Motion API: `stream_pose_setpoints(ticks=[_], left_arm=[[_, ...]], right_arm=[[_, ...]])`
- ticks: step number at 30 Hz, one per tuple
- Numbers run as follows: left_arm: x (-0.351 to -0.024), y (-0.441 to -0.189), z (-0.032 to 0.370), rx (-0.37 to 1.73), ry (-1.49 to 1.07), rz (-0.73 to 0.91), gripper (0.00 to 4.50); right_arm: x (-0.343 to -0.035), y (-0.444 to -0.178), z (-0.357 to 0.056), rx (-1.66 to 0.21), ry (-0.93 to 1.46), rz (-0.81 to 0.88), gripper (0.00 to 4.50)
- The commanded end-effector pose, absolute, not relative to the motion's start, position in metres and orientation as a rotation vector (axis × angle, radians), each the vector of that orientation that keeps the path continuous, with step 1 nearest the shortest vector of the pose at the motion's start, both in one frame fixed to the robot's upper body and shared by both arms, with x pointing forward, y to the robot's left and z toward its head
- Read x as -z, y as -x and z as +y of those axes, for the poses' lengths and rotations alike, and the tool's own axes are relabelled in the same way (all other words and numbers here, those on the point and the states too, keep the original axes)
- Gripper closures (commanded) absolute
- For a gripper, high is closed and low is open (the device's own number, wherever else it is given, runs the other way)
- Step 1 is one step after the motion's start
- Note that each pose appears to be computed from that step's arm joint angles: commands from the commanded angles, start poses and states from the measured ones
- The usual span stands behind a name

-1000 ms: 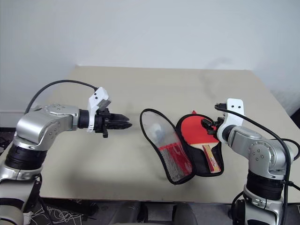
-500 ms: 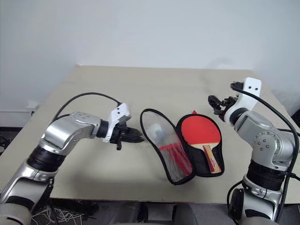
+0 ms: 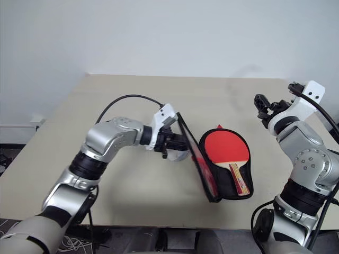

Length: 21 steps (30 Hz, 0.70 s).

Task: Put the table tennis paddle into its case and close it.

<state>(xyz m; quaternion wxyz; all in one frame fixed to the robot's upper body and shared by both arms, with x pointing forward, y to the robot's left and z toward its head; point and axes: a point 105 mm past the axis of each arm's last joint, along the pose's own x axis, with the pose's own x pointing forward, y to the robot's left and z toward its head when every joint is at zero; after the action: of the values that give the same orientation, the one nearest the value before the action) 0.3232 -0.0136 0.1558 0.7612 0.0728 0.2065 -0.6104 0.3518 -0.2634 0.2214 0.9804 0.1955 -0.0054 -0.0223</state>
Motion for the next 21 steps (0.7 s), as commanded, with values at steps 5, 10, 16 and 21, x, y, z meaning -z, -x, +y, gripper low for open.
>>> stream_pose_setpoints(ticks=[5,10,16,21], left_arm=[[-0.180,-0.335,-0.050,1.258,-0.125,0.385,3.16],[-0.172,-0.337,-0.057,1.218,-0.135,0.387,3.16],[-0.171,-0.345,-0.060,1.125,-0.101,0.303,3.16],[-0.184,-0.339,-0.058,1.175,-0.020,0.247,3.16]], right_arm=[[-0.246,-0.350,-0.270,0.064,-0.445,-0.140,0.88],[-0.243,-0.350,-0.266,0.056,-0.428,-0.129,0.88],[-0.250,-0.350,-0.266,0.030,-0.452,-0.166,0.88],[-0.236,-0.354,-0.243,-0.083,-0.386,-0.082,0.88]])
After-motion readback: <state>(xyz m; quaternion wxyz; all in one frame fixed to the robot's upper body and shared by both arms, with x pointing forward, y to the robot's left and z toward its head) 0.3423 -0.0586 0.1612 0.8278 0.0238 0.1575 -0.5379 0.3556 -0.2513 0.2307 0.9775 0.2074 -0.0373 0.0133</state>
